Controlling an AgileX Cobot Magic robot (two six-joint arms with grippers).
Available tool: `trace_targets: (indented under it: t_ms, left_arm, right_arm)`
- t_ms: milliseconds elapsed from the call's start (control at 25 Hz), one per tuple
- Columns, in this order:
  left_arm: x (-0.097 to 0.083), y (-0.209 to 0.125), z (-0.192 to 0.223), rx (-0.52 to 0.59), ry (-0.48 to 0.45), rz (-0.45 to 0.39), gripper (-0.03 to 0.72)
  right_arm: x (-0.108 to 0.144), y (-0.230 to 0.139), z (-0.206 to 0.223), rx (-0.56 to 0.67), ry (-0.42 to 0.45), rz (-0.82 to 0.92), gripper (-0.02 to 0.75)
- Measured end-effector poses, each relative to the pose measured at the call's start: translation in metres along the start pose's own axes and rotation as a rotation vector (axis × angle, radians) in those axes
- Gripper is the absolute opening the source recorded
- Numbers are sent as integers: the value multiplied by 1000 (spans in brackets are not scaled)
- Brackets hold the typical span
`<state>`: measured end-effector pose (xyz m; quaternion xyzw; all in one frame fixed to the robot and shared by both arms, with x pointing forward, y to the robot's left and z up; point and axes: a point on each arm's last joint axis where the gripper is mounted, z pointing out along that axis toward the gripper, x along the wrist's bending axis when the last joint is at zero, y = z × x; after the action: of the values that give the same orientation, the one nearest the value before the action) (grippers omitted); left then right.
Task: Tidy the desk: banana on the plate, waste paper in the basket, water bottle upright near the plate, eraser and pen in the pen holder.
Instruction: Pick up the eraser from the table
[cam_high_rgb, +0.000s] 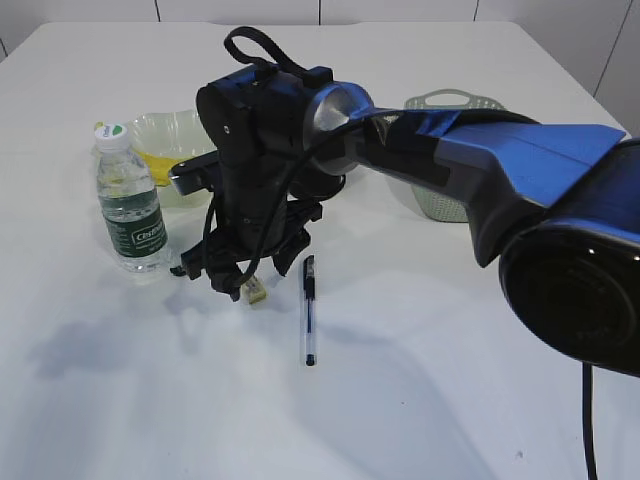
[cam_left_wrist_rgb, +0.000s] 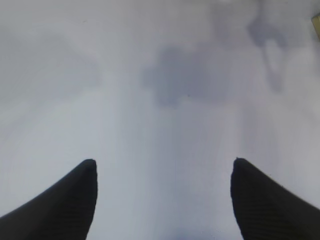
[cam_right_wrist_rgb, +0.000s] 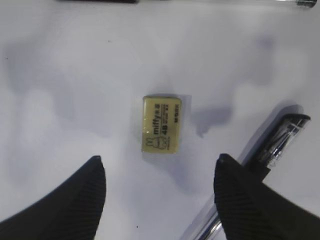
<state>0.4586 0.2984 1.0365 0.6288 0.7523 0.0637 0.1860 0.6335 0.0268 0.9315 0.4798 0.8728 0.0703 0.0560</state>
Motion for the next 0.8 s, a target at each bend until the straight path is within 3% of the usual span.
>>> trace_targets:
  t_ms: [800]
  left_arm:
    - [0,0,0,0,-3,-2,591]
  right_arm:
    - [1,6,4,-57,9,27,494]
